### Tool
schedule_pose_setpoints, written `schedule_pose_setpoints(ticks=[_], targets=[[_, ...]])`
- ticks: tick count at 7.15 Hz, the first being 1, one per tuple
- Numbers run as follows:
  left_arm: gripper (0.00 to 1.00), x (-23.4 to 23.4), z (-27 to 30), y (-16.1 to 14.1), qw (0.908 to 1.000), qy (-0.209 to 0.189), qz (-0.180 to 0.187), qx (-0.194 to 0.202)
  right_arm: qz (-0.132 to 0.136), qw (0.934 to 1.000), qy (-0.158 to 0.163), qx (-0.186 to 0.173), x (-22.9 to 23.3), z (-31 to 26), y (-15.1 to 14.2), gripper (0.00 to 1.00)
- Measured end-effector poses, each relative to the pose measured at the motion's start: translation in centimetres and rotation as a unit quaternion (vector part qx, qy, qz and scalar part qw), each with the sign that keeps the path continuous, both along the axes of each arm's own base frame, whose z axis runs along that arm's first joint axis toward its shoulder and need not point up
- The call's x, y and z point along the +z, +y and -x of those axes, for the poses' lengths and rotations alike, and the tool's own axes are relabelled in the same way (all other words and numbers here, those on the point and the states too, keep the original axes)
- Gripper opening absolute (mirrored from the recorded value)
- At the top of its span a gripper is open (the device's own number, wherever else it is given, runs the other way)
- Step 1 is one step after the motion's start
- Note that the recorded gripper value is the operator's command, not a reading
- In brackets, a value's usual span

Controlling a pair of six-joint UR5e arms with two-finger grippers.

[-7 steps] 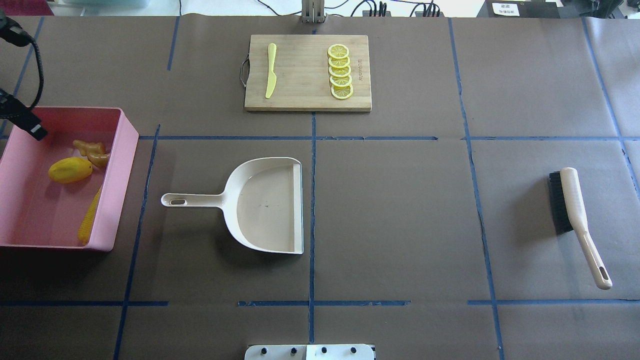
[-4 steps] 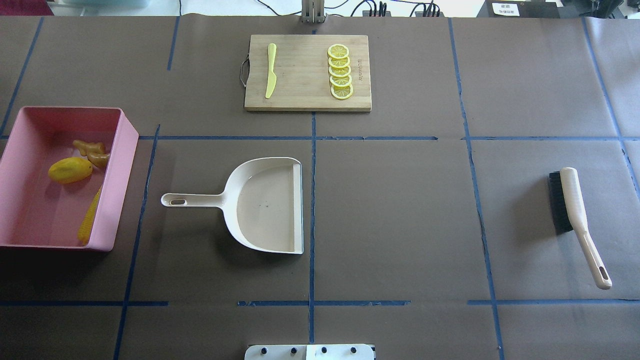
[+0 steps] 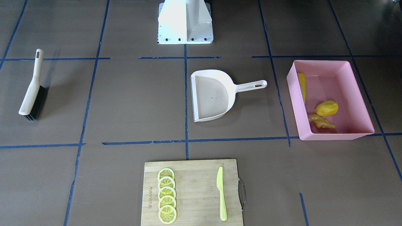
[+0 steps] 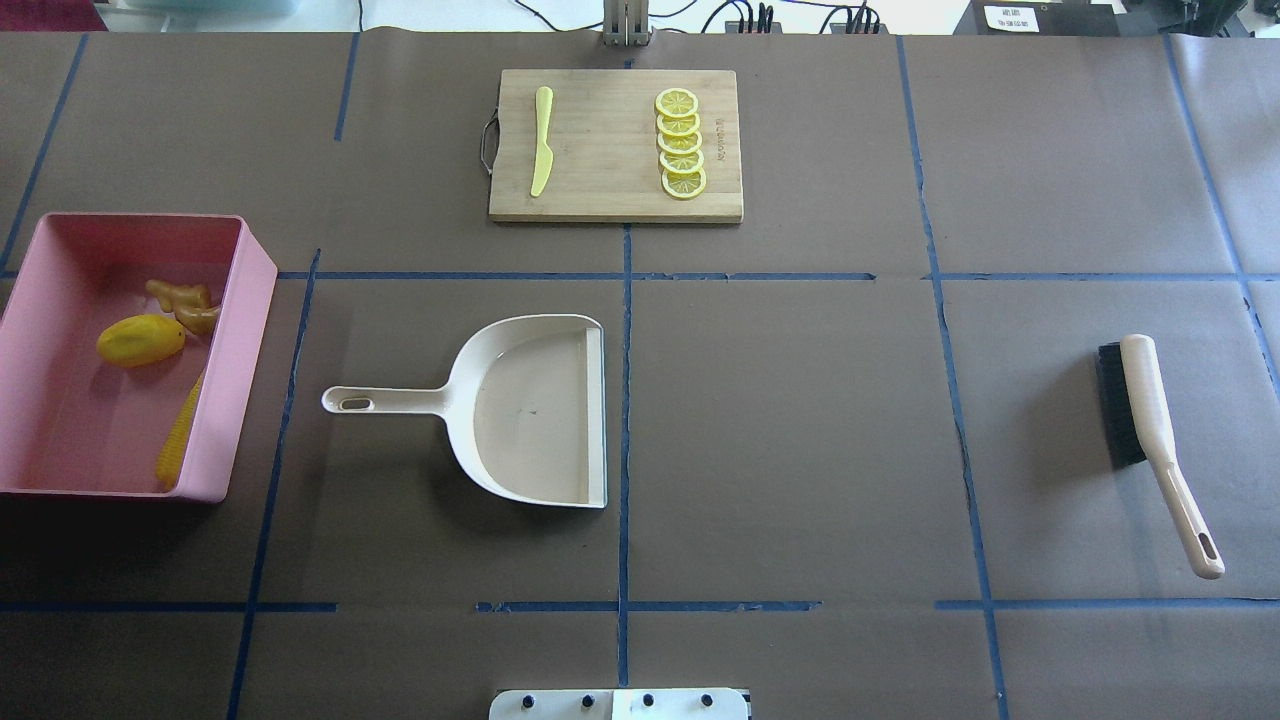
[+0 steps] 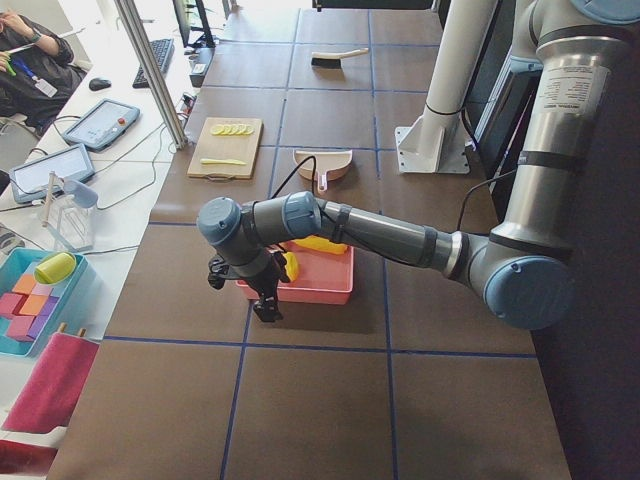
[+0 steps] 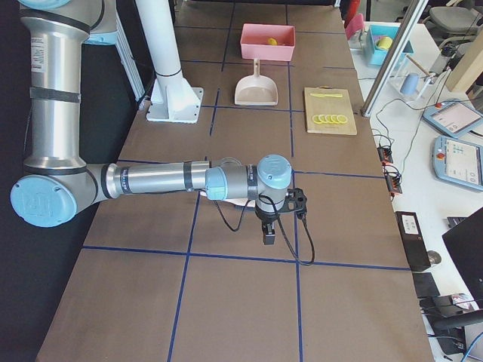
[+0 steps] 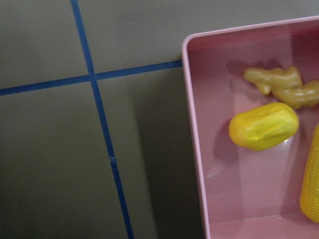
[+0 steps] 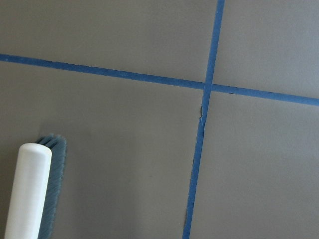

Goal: Sweep and dump trash into bin

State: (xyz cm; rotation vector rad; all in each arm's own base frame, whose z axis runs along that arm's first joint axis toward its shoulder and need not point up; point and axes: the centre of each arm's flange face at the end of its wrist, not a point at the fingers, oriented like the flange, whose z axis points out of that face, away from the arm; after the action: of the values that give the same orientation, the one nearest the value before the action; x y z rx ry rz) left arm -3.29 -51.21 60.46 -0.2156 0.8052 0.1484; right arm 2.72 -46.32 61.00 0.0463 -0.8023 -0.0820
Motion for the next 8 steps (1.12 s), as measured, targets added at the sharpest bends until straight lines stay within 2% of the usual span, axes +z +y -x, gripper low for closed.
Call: schedule_pose_setpoints(ticks=[1, 3, 5, 6, 8], targets=[[1.0, 1.7, 0.9, 1.5, 0.9999, -0.001, 0.01, -0.008, 0.008, 0.9998, -0.015, 0.008, 0.3, -0.5, 0.2, 1.0], [1.0, 5.1, 1.6, 3.8, 0.9998, -0.002, 0.011, -0.015, 0.019, 0.9994, -0.023, 0.014, 1.0, -0.9, 0.8, 1.0], [1.0, 7.5, 1.6, 5.5, 0.9995, -0.001, -0.015, -0.026, 0.023, 0.9993, -0.024, 0.015, 1.4, -1.0, 1.2, 1.0], [1.0, 7.1, 1.6, 5.5, 0.9988, -0.004, -0.023, -0.043, 0.025, 0.9993, -0.024, 0.015, 1.5, -1.0, 1.2, 1.0], [1.0, 4.6, 1.2, 4.7, 0.9969, 0.022, -0.033, -0.068, 0.037, 0.9987, -0.023, 0.027, 1.6, -1.1, 1.2, 1.0]])
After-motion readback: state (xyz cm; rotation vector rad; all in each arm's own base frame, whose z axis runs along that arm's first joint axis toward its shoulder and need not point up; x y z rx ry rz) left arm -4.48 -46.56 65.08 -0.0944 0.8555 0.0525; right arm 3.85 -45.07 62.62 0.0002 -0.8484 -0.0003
